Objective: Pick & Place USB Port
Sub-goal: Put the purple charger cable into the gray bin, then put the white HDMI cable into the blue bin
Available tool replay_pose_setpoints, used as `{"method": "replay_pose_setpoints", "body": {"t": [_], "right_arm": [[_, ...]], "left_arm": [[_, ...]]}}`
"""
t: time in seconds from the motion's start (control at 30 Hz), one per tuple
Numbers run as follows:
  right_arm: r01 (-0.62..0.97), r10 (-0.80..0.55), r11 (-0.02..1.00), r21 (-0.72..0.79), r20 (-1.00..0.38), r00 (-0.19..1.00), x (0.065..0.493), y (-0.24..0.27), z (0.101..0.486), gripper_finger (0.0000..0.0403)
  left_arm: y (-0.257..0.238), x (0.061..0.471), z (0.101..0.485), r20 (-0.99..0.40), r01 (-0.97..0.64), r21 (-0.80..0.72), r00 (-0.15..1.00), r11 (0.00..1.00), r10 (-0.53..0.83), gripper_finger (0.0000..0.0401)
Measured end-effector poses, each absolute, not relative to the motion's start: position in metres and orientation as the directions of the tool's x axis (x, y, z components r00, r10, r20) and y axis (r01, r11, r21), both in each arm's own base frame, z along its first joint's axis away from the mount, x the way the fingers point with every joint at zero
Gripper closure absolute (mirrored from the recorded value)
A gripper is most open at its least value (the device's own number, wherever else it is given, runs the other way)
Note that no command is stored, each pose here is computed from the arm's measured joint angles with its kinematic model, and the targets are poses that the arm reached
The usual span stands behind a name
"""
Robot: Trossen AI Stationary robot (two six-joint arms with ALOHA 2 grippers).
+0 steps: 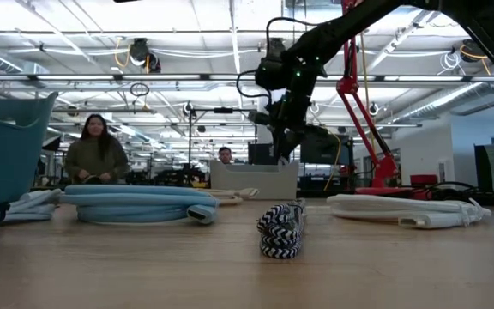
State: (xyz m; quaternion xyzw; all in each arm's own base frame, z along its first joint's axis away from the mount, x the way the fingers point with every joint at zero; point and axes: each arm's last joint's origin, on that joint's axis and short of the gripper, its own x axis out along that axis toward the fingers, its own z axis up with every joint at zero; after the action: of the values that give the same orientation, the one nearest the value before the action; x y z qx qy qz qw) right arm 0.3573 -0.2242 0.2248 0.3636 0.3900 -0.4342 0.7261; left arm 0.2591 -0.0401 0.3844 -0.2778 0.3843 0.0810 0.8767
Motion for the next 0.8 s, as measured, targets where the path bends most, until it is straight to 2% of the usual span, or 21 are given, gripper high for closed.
{"method": "replay_pose_setpoints", "body": {"t": [0.37,0.8], "right_arm": [[0.916,-0.351,0.353,0.191,-0.880,0.319,0.3590,-0.2246,0.2227,0.0355],[0.924,-0.373,0.342,0.172,-0.878,0.302,0.3584,-0.2251,0.2228,0.0264]], "left_arm": [[-0.0400,0.2587,0.3841,-0.723,-0.354,-0.419,0.688,0.836,-0.071,0.0277],[-0.0398,0.2587,0.3840,-0.723,-0.349,-0.405,0.688,0.845,-0.063,0.0277]]}}
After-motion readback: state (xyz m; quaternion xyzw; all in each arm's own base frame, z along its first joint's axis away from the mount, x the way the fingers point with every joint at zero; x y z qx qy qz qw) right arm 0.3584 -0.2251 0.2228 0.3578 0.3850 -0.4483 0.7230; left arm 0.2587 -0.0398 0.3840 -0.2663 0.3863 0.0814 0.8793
